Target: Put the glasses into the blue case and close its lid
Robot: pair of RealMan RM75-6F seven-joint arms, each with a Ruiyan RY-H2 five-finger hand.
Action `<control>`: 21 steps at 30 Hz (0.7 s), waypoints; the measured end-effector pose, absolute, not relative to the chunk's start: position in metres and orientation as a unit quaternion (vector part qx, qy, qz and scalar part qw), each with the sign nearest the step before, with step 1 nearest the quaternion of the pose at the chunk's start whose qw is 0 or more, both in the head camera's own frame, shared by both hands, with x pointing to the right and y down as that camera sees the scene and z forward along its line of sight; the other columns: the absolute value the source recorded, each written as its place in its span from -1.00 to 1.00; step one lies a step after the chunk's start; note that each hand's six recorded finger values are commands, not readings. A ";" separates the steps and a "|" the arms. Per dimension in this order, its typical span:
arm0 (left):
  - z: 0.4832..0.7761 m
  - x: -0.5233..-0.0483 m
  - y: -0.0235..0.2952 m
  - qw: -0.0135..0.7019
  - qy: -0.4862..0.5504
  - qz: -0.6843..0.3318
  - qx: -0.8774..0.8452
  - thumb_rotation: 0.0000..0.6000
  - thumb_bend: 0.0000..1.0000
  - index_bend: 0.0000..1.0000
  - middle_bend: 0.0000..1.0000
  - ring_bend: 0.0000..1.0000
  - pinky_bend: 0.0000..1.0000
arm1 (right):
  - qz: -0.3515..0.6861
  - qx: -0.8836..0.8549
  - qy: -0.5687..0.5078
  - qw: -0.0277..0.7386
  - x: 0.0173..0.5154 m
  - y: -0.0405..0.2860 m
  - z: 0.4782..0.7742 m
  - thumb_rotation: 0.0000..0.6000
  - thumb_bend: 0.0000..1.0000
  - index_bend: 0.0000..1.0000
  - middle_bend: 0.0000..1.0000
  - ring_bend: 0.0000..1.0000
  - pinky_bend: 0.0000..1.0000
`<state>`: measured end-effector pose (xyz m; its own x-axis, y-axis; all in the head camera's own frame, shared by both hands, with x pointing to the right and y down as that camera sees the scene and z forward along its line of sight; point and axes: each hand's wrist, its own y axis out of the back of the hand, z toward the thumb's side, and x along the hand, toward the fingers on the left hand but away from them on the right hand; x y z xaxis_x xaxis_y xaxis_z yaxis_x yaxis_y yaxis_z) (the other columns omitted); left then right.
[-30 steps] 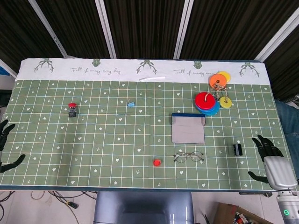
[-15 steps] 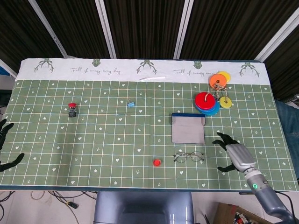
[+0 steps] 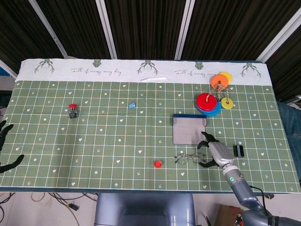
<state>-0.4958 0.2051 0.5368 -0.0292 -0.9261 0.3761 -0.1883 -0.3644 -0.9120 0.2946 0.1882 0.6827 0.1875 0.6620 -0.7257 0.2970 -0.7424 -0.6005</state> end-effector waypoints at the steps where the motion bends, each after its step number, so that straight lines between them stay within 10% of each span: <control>1: 0.537 -0.496 0.205 0.333 0.455 -0.555 -0.612 1.00 -0.57 -0.82 -1.00 -1.00 -1.00 | 0.551 -0.753 -0.319 0.167 0.292 0.188 0.684 1.00 -0.43 -0.11 -1.00 -0.88 -0.57; 21: 0.537 -0.496 0.205 0.332 0.456 -0.558 -0.609 1.00 -0.57 -0.82 -1.00 -1.00 -1.00 | 0.535 -0.759 -0.331 0.171 0.257 0.192 0.702 1.00 -0.30 0.08 -1.00 -0.89 -0.57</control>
